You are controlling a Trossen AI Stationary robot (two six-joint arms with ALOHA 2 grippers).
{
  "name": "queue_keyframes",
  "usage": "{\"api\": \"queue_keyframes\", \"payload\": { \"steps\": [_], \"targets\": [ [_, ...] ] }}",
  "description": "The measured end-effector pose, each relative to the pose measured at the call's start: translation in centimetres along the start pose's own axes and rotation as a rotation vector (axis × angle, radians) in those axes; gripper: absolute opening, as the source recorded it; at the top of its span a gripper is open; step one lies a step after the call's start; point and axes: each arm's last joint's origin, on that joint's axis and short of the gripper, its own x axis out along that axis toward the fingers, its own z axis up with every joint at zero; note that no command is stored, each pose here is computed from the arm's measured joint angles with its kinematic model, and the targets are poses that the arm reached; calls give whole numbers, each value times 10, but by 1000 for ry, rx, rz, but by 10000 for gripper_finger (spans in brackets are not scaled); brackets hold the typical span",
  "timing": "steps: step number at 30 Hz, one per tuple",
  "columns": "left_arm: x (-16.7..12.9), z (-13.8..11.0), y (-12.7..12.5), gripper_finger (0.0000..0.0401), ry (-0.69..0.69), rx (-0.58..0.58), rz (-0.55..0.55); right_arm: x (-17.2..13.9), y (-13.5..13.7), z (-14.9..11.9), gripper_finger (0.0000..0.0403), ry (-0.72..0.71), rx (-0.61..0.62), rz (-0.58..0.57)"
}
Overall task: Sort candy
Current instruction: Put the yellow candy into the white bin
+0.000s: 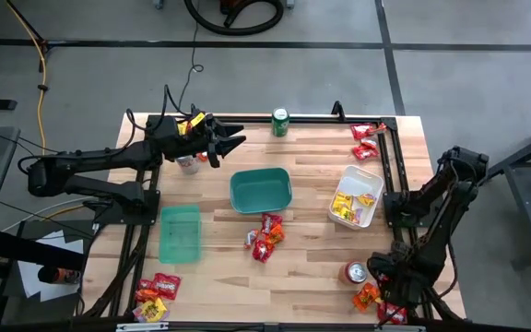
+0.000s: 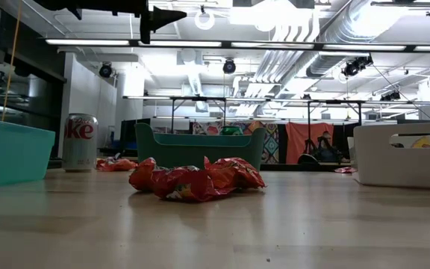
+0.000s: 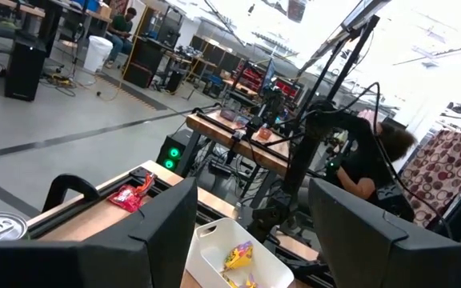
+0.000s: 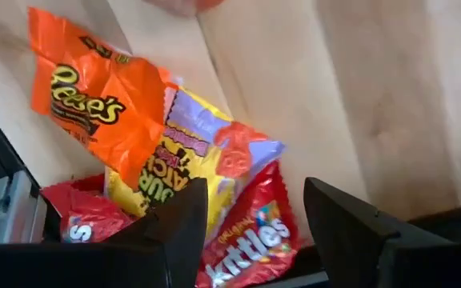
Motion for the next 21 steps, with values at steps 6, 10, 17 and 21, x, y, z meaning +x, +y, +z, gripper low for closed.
{"api": "queue_keyframes", "payload": {
  "steps": [6, 10, 17, 21],
  "targets": [
    [0, 0, 0, 227, 0, 0, 0, 12, 6, -1, 201, 30, -8, -12],
    [0, 0, 0, 227, 0, 0, 0, 15, 6, -1, 201, 31, -8, -20],
    [0, 0, 0, 227, -4, 0, 8, 18, 7, -1, 172, 35, -39, -23],
    [0, 1, 2, 227, -7, 1, 15, 18, 7, 0, 75, 50, -49, -21]
  ]
}}
